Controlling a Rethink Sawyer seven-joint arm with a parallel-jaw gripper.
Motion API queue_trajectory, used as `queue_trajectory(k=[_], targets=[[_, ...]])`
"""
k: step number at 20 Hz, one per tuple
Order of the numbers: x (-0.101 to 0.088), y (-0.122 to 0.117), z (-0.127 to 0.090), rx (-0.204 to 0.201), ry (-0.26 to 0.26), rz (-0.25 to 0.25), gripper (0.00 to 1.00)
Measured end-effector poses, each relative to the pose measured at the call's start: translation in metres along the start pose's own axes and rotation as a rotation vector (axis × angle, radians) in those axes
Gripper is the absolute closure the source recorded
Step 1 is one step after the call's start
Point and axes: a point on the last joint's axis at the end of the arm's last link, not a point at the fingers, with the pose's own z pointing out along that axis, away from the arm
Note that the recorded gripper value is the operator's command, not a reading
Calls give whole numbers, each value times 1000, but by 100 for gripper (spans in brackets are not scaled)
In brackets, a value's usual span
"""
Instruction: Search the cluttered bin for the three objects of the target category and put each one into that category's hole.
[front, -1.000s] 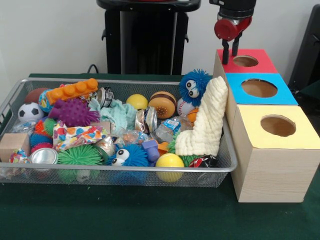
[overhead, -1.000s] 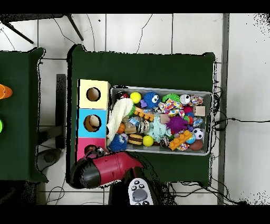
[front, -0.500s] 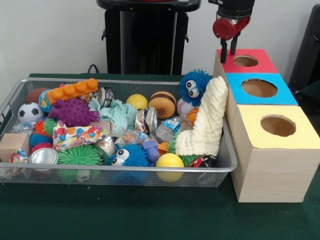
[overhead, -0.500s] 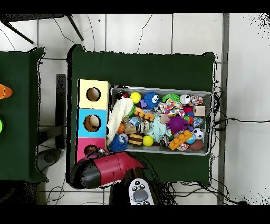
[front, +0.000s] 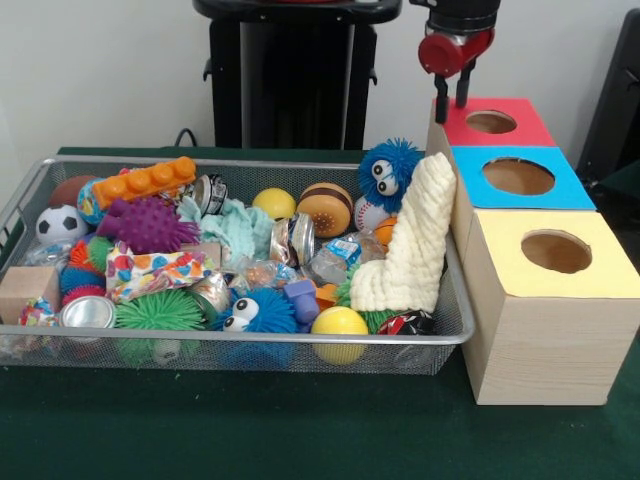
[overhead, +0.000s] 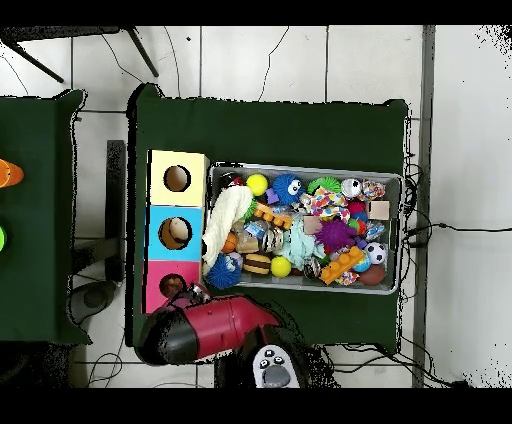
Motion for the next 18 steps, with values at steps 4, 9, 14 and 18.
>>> queue_trajectory(k=[4,9,14,18], targets=[[8,0,-1,18,-33,26,0],[17,-1,-2,30,-51,47,0],[18,-4,-6,40,-56,51,0],[15,-11,-17,68,-71,53,0]])
